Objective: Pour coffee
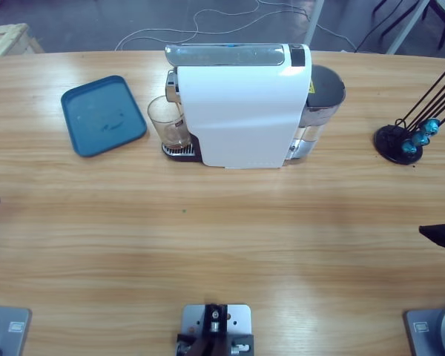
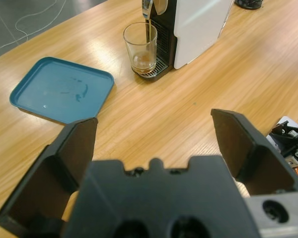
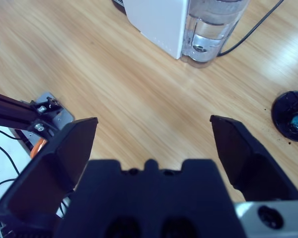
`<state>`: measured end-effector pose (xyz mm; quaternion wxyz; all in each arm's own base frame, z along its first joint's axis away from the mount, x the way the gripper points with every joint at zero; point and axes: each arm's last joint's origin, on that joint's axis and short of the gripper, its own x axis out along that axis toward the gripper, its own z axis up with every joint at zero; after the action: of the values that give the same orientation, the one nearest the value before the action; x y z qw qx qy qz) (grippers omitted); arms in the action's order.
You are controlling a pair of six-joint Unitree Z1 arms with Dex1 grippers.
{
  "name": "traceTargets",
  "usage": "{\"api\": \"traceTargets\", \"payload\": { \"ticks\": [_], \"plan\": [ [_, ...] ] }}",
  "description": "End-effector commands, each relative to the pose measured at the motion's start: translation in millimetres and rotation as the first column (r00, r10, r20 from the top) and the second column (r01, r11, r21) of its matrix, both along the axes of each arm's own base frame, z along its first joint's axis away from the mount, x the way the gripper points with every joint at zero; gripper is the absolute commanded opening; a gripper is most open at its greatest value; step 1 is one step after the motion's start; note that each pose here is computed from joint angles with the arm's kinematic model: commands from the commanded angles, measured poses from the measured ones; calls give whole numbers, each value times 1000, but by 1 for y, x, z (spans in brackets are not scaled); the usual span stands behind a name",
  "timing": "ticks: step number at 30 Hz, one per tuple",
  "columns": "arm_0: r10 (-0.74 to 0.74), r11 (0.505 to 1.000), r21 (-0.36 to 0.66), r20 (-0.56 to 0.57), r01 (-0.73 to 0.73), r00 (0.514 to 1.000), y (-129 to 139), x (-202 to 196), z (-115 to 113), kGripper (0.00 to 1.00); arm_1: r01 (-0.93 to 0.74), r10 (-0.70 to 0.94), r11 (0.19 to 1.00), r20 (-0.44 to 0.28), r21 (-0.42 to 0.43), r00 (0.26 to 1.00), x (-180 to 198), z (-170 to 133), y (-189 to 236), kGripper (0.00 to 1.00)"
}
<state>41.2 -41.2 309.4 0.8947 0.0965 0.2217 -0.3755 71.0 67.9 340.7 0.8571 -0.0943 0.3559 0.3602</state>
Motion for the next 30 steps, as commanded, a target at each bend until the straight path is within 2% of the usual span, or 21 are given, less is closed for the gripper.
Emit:
{"api": "traceTargets", "payload": {
  "ticks": [1,30],
  "plan": [
    [10,1000,18,-17,-10,1000,0,0,-10,987,-29,27,999,-46,-37,999,6,-8,7,1000],
    [9,999,43,-39,-7,999,-6,6,-10,987,-29,26,999,-57,-46,998,9,-9,10,1000]
  ]
}}
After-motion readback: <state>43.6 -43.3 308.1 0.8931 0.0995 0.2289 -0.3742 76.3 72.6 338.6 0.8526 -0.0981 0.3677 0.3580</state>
